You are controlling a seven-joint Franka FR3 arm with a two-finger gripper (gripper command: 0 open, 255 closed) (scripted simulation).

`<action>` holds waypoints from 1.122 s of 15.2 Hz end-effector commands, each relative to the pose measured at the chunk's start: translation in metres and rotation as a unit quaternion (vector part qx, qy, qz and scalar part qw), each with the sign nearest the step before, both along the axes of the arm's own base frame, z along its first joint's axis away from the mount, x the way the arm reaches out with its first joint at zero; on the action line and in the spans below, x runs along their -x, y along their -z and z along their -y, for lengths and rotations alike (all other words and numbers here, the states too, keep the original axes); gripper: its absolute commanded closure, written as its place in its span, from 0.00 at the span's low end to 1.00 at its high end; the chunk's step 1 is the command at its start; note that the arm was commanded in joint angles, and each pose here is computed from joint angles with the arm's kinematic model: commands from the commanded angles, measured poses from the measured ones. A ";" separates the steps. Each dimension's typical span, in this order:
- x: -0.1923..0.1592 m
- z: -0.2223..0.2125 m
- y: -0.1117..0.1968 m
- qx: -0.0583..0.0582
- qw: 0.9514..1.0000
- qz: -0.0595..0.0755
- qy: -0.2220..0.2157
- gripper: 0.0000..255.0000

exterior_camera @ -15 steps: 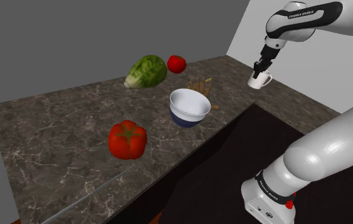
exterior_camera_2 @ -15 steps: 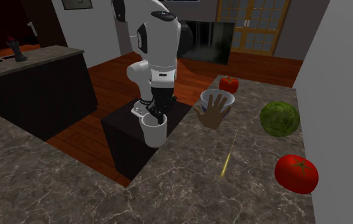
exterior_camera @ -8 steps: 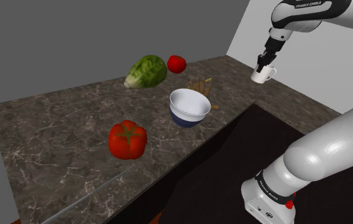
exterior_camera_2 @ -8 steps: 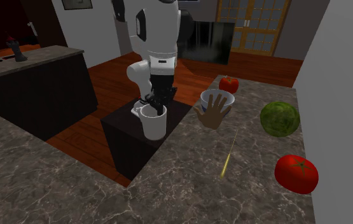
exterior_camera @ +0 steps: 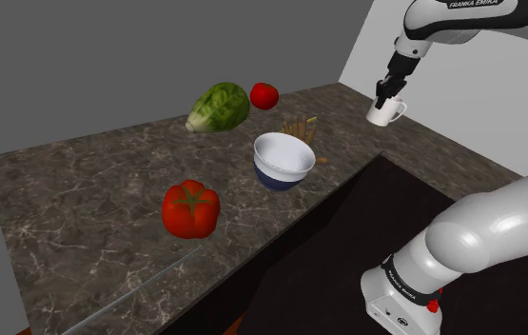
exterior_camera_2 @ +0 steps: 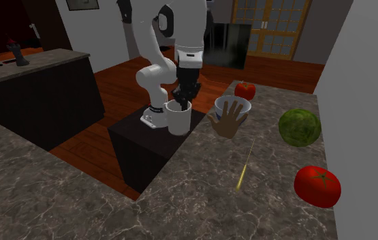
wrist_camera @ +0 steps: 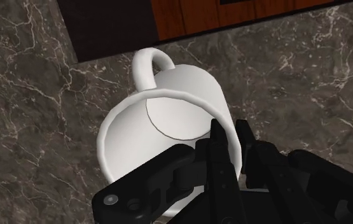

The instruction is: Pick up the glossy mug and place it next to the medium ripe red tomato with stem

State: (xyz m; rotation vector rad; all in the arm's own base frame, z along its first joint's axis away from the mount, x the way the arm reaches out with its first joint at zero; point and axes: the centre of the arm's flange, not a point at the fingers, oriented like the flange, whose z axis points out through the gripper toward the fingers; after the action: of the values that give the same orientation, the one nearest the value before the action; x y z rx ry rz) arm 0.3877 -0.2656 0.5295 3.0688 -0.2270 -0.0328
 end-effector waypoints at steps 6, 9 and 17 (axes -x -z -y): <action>-0.003 -0.095 0.002 0.000 1.000 0.000 0.001 1.00; -0.004 -0.134 0.002 0.000 1.000 0.000 0.001 1.00; -0.007 -0.240 0.002 0.000 1.000 0.000 0.001 1.00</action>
State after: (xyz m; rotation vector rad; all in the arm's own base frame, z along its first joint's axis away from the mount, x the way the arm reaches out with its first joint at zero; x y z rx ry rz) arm 0.3924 -0.0415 0.5288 3.0677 -0.2267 -0.0335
